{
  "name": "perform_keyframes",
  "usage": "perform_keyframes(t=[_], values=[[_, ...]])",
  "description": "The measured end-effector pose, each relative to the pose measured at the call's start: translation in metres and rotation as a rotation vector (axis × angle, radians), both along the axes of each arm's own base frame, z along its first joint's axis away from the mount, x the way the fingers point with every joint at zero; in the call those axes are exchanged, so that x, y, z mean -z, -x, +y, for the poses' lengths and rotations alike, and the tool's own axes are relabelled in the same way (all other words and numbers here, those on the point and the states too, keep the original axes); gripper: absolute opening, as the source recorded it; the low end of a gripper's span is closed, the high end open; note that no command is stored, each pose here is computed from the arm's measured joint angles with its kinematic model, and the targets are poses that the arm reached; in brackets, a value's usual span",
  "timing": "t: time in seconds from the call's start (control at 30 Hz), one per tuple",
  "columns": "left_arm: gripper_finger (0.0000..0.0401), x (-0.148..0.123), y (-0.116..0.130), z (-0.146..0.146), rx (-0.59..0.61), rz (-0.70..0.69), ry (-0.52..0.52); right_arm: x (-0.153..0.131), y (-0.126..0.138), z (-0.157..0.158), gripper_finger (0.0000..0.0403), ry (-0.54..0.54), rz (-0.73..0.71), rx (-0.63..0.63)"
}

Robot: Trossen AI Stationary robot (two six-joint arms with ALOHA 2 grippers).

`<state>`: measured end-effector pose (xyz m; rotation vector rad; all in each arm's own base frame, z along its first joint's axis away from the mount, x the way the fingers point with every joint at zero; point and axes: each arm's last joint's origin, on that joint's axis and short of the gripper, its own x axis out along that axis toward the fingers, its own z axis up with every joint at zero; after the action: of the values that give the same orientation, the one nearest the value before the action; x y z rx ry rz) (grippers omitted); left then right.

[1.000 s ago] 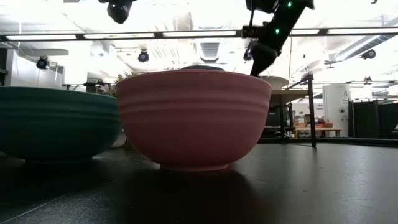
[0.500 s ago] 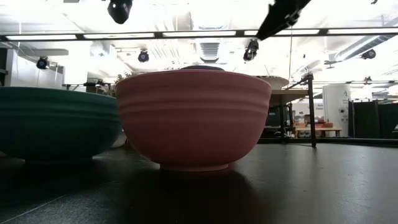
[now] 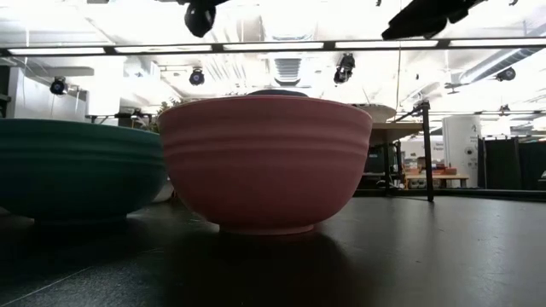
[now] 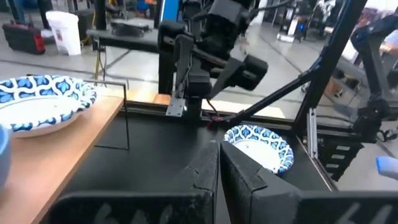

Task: Place and stack bowls onto a shelf
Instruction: Stack the orange bowl on top of the blue bowl

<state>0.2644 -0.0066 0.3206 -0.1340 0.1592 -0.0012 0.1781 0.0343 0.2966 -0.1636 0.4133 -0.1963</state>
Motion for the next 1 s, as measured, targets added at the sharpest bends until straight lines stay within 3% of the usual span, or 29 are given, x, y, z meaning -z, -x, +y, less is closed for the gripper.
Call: perform_keyframes(t=[0.27,0.5,1.0], values=[[0.0000,-0.007,-0.028,-0.008,0.018,0.299,0.006,0.003,0.021,-0.001,0.0235,0.030,-0.114,-0.079],[0.0000,0.012,-0.046,-0.019,0.055,0.594,-0.036,0.014,0.033,-0.002,0.0235,0.002,-0.157,-0.149],[0.0000,0.069,-0.092,-0.017,-0.006,0.726,-0.123,0.007,0.047,-0.006,0.0235,0.019,-0.215,-0.160]])
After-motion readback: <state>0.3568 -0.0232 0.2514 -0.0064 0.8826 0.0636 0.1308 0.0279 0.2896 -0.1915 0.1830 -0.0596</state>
